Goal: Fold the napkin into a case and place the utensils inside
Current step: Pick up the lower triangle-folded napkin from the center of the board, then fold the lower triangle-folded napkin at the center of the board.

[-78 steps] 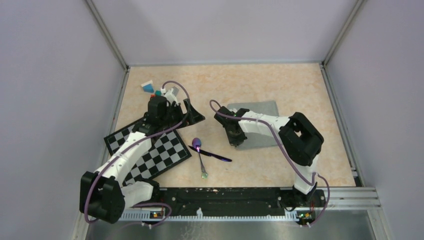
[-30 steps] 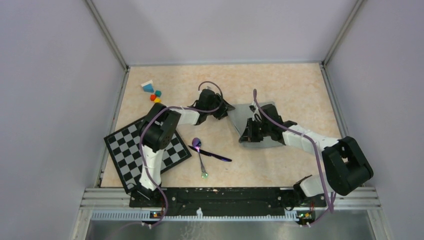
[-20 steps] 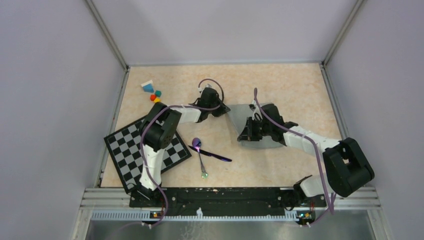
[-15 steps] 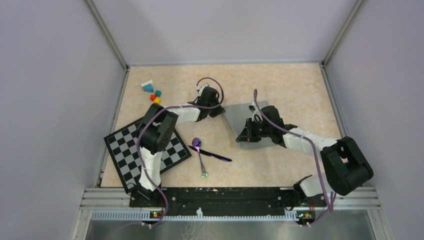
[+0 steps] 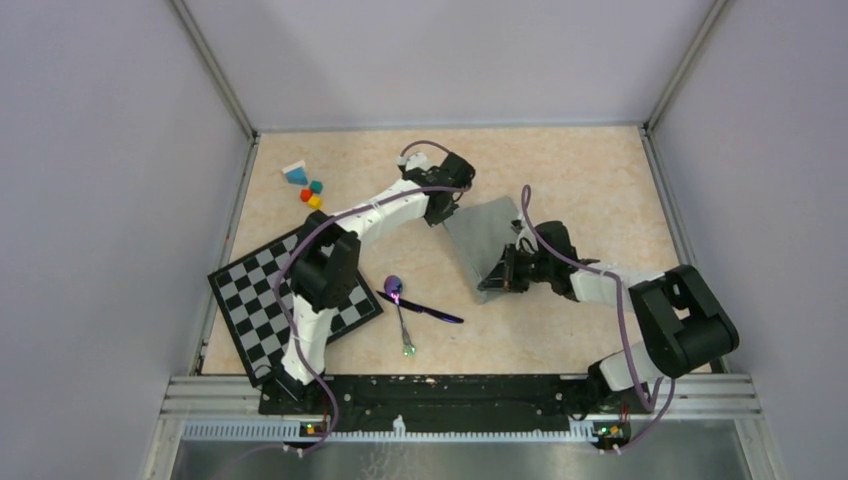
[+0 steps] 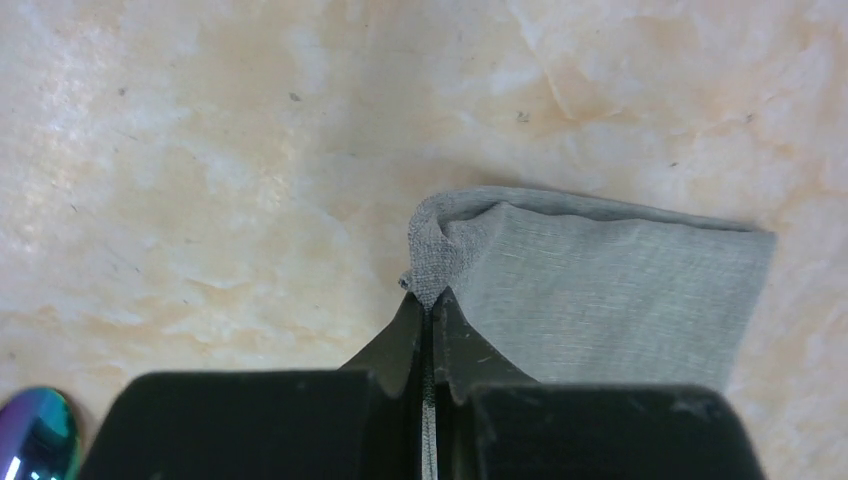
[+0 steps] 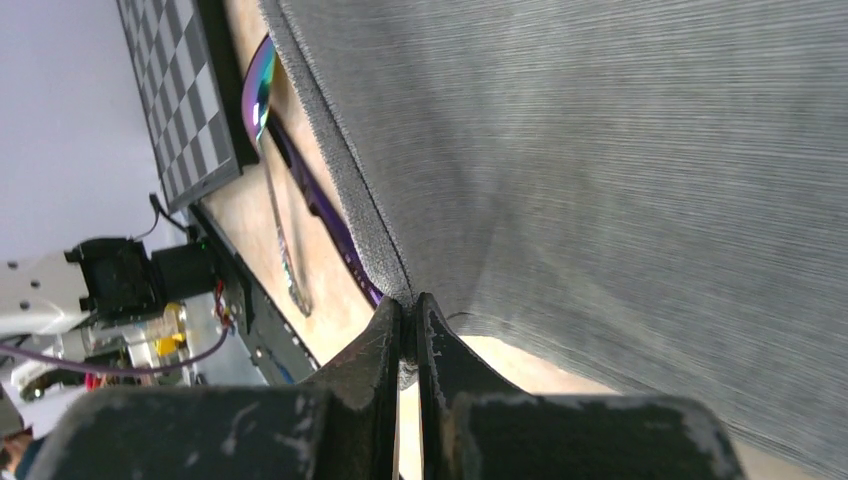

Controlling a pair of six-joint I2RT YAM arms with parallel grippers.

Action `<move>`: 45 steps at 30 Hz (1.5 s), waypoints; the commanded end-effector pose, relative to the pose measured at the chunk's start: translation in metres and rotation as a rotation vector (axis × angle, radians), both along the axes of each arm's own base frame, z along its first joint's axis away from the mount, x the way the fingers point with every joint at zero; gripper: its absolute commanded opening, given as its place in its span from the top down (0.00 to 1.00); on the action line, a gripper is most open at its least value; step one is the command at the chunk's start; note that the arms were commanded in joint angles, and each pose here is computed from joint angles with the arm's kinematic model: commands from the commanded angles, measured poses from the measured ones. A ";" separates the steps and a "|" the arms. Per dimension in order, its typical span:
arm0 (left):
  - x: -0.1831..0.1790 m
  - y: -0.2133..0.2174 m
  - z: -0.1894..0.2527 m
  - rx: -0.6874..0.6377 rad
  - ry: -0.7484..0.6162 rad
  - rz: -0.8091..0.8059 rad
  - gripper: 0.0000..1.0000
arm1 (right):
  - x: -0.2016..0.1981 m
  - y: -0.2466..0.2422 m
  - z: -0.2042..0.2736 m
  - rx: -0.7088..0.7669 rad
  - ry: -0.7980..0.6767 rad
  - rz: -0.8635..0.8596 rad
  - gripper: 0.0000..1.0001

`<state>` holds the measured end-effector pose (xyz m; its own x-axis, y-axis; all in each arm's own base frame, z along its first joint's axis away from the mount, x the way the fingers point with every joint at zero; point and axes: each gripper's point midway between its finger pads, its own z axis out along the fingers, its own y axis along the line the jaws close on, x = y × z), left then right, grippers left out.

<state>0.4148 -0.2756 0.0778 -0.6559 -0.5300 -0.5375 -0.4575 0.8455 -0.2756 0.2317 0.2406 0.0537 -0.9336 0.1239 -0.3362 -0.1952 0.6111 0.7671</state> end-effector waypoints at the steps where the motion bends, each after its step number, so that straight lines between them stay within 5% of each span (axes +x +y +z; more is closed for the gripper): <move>1: 0.002 0.027 0.011 0.164 0.013 0.195 1.00 | -0.016 -0.021 -0.018 -0.055 0.097 0.008 1.00; 6: 0.010 0.011 0.009 0.168 0.020 0.225 1.00 | -0.012 -0.042 -0.029 -0.120 0.120 -0.043 1.00; 26: 0.059 -0.082 0.021 -0.020 -0.180 -0.089 1.00 | 0.006 -0.079 -0.036 -0.249 0.103 -0.113 1.00; 45: 0.073 -0.108 0.005 -0.083 -0.253 -0.197 1.00 | 0.024 -0.095 -0.035 -0.322 0.074 -0.159 1.00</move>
<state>0.4566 -0.3828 0.0610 -0.6859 -0.4136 -0.5988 -0.2284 0.9036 -0.3625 0.2633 0.1555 0.0248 -0.9187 0.1833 -0.3497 -0.0575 0.8141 0.5778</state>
